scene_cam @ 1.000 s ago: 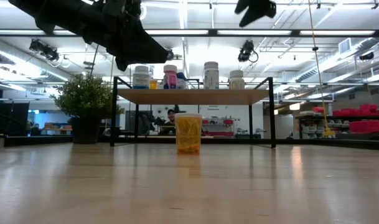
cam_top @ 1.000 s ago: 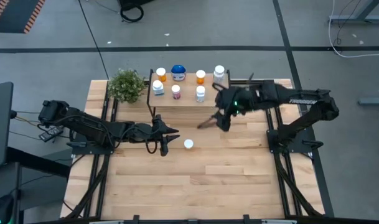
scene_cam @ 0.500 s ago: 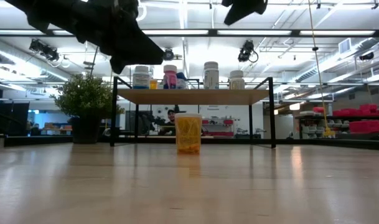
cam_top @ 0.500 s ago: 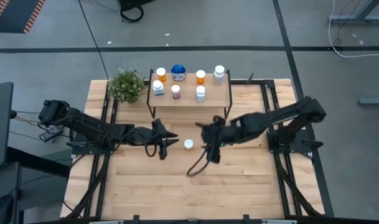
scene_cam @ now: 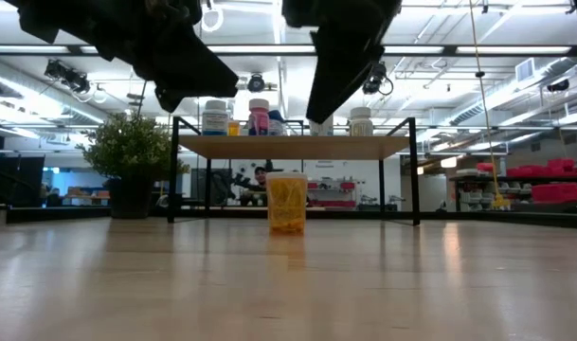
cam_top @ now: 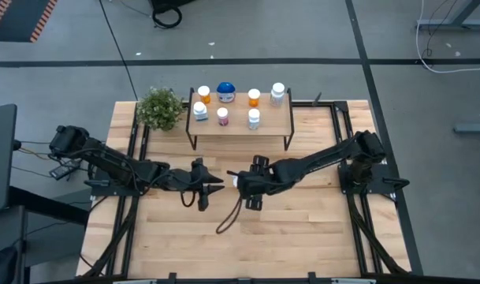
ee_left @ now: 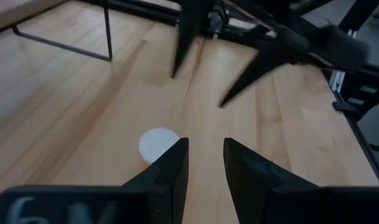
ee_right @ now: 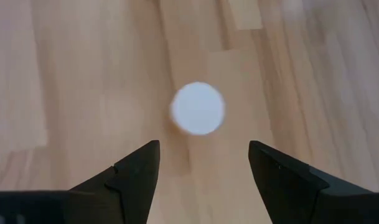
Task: Pick and place medicine bottles onto shelf by color
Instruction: Put the orange pill bottle on the shelf
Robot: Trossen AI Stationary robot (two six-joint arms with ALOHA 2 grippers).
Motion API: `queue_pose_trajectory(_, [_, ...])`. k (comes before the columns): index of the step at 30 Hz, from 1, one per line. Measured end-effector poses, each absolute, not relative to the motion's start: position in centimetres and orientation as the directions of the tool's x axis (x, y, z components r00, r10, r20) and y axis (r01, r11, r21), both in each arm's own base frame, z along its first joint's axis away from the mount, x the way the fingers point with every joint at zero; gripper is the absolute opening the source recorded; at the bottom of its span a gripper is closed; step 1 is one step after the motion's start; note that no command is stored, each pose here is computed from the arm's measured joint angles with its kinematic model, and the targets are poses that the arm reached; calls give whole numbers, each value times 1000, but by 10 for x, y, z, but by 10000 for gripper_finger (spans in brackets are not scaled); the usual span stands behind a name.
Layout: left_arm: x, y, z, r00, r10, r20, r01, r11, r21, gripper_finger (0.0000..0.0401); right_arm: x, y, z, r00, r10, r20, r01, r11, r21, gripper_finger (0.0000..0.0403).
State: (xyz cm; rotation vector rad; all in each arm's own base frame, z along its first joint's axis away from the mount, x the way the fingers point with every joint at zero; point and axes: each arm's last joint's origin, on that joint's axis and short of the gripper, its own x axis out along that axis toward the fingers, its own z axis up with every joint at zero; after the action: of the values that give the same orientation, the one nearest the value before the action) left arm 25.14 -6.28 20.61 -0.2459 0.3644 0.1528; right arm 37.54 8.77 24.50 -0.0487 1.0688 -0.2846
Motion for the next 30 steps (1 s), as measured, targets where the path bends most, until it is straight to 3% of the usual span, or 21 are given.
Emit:
queue_pose_trajectory(8, [250,-65,204,913,102,-394,-192,962,-195,107,383,80,246,489,-240,-838,195,967,-164,259])
queue_pose_trajectory(21, [249,-66,204,914,98,-393,-190,961,-202,107,385,77,247,501,-272,-822,210,959,-190,320])
queue_pose_trajectory(30, [249,-66,202,909,99,-405,-199,957,-213,107,390,76,239,496,-281,-821,220,956,-194,324])
